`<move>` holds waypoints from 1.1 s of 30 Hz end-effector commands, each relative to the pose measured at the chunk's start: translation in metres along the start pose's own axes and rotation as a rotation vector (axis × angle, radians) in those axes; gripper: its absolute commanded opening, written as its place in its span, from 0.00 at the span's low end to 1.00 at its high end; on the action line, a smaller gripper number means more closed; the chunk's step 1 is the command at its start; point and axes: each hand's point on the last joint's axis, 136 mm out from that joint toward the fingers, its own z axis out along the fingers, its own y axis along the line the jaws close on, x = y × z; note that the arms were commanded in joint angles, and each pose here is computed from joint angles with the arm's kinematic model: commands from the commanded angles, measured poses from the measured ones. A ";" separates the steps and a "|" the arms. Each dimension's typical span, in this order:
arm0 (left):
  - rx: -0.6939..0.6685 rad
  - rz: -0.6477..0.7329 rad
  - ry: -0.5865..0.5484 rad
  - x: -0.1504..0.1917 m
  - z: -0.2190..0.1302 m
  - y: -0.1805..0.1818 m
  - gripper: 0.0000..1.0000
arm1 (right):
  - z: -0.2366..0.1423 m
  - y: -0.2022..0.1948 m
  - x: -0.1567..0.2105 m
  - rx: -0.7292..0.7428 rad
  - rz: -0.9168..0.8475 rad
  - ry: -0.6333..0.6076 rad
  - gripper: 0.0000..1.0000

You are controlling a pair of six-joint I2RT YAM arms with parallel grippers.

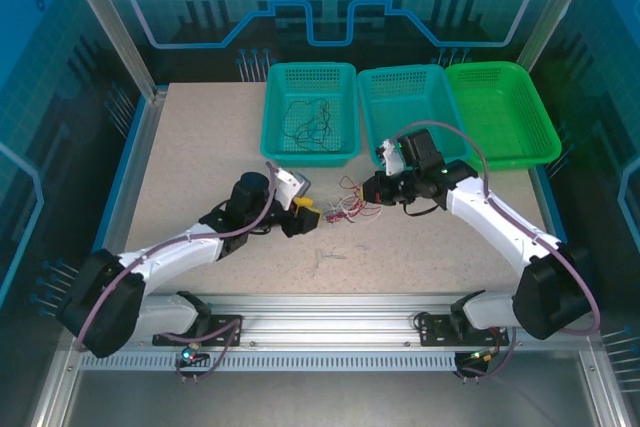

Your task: Untangle the cables

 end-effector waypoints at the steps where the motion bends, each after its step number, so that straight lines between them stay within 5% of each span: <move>1: 0.062 0.085 -0.035 -0.012 0.008 -0.008 0.52 | -0.006 0.025 -0.001 -0.064 -0.001 0.020 0.00; 5: 0.173 0.053 -0.043 -0.014 0.015 -0.023 0.49 | -0.006 0.025 -0.001 -0.058 0.007 0.019 0.00; 10: 0.123 0.020 -0.030 -0.008 0.020 -0.012 0.00 | -0.008 0.026 -0.001 -0.055 0.008 0.015 0.00; 15: 0.022 0.014 -0.045 -0.008 0.013 0.002 0.00 | -0.016 -0.008 -0.002 0.091 0.083 -0.038 0.00; 26: -0.254 -0.144 -0.126 0.002 -0.037 0.054 0.00 | -0.092 -0.170 0.035 0.417 0.549 -0.273 0.00; 33: -0.140 -0.161 -0.144 -0.005 -0.031 0.039 0.00 | -0.040 -0.174 0.078 0.440 0.502 -0.121 0.05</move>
